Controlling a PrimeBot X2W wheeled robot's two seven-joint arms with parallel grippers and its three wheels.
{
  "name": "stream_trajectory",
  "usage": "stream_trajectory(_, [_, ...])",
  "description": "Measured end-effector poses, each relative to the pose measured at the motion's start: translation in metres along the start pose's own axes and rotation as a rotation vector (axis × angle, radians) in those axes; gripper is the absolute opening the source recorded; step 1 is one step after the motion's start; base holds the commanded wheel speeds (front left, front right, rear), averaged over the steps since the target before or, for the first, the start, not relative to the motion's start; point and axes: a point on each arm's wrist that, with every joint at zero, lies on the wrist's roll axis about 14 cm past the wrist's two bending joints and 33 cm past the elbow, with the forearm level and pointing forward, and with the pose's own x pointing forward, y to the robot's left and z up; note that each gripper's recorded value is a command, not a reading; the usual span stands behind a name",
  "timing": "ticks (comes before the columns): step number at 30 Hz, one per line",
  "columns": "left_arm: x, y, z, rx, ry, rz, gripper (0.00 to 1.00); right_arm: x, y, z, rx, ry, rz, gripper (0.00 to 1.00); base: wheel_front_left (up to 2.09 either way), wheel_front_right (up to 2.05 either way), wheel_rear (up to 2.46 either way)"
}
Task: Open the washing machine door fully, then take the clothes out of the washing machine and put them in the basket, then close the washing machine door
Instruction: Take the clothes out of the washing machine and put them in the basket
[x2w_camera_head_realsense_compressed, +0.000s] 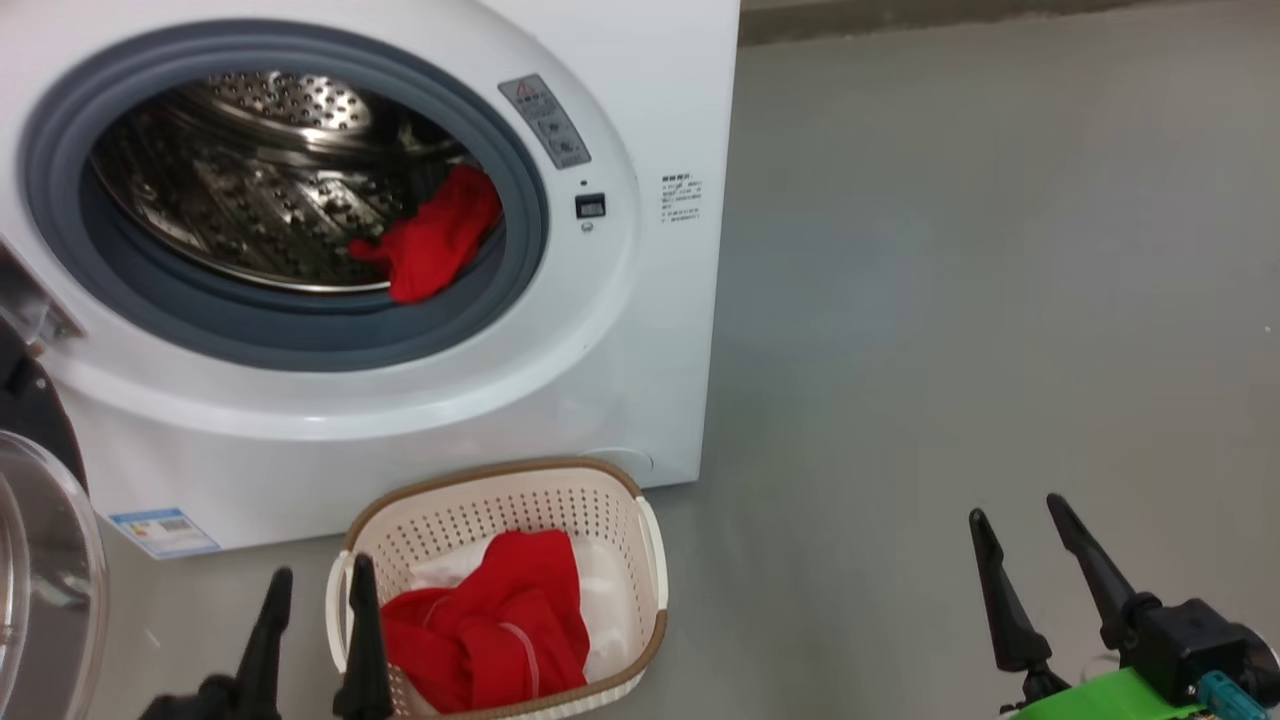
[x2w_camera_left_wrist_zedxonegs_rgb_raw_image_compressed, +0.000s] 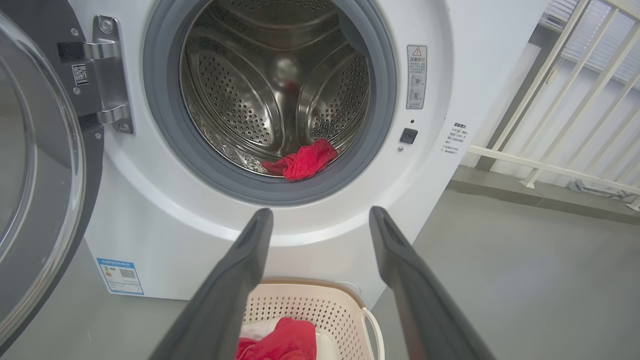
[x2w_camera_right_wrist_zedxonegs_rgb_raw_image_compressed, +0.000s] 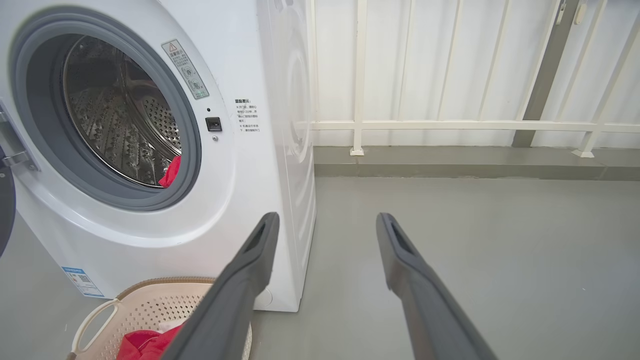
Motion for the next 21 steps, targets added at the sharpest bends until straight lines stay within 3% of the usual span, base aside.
stream_trajectory(10, [0.058,-0.009,0.008,-0.026,-0.047,-0.017,1.00,0.035,0.001,-0.007,-0.020,0.017,0.008,1.00,0.00,0.00,0.00])
stream_trajectory(21, [0.135,0.004,-0.006,-0.040,-0.063,0.012,1.00,0.081,0.004,-0.031,-0.032,0.056,0.022,1.00,0.00,0.00,0.00])
